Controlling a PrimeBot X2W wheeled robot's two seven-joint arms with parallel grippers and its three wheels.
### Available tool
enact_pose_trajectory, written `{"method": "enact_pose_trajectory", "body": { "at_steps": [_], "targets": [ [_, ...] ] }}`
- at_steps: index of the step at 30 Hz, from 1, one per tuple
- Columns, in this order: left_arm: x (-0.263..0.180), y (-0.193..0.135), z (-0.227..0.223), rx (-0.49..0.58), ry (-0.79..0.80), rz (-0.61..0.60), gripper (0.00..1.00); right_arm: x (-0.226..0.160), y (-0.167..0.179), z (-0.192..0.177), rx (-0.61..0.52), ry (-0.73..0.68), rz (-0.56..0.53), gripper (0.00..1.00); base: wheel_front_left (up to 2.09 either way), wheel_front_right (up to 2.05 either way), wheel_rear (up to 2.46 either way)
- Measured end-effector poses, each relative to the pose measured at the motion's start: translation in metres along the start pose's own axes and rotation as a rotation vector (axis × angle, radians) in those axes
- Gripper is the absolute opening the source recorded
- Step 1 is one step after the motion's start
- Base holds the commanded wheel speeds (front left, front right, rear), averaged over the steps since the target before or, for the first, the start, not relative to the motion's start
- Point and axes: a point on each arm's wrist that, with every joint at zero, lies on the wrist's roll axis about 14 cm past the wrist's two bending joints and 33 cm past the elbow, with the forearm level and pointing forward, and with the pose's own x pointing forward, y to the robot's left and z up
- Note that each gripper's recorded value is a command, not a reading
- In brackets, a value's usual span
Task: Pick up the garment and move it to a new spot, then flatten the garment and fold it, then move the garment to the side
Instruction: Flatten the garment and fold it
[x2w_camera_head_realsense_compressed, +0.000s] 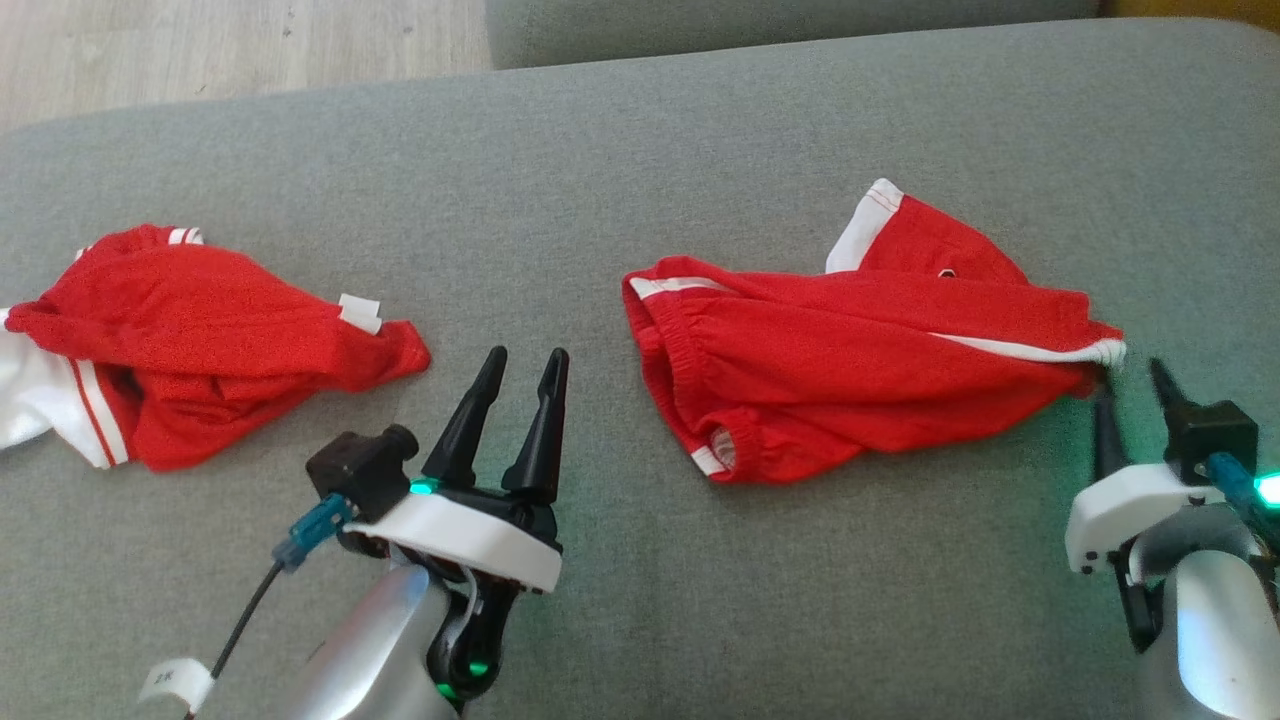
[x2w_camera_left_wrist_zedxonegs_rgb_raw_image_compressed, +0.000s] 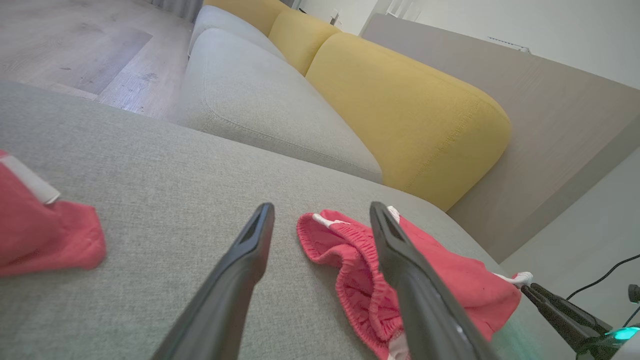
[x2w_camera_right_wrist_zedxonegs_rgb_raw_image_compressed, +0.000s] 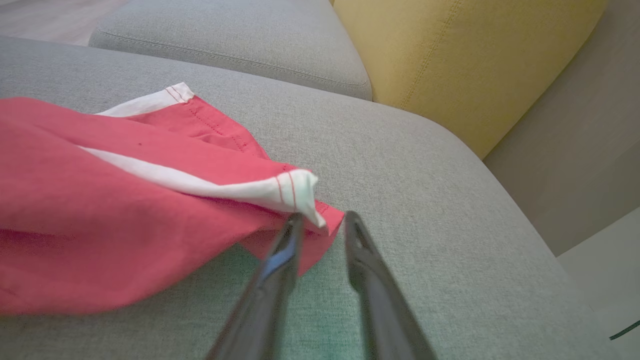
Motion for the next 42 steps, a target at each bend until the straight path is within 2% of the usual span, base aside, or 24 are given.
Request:
{"method": "enact_pose_trajectory", "body": {
  "at_steps": [11, 14, 21, 27, 32, 39, 42],
  "targets": [
    [0.000, -0.001, 0.001, 0.002, -0.001, -0.004, 1.00, 0.000, 0.006, 0.004, 0.007, -0.014, 0.018, 1.00, 0.00, 0.00, 0.00],
    [-0.001, -0.003, 0.003, 0.001, -0.007, -0.005, 1.00, -0.002, 0.008, 0.013, 0.083, -0.054, 0.020, 1.00, 0.00, 0.00, 0.00],
    [-0.003, -0.009, 0.013, 0.040, -0.033, -0.013, 1.00, -0.017, 0.003, 0.057, 0.381, -0.247, 0.017, 1.00, 0.00, 0.00, 0.00],
    [-0.013, -0.010, 0.016, 0.104, -0.048, 0.004, 1.00, -0.040, 0.009, 0.059, 0.499, -0.292, 0.045, 1.00, 0.00, 0.00, 0.00],
    [-0.029, -0.005, 0.024, 0.196, -0.088, 0.055, 1.00, -0.056, 0.028, 0.057, 0.553, -0.296, 0.101, 1.00, 0.00, 0.00, 0.00],
    [-0.063, 0.016, 0.026, 0.180, -0.144, 0.192, 1.00, -0.070, 0.050, 0.053, 0.579, -0.292, 0.170, 1.00, 0.00, 0.00, 0.00],
    [-0.072, 0.021, 0.029, 0.218, -0.158, 0.222, 1.00, -0.071, 0.051, 0.055, 0.564, -0.296, 0.183, 1.00, 0.00, 0.00, 0.00]
  ]
}}
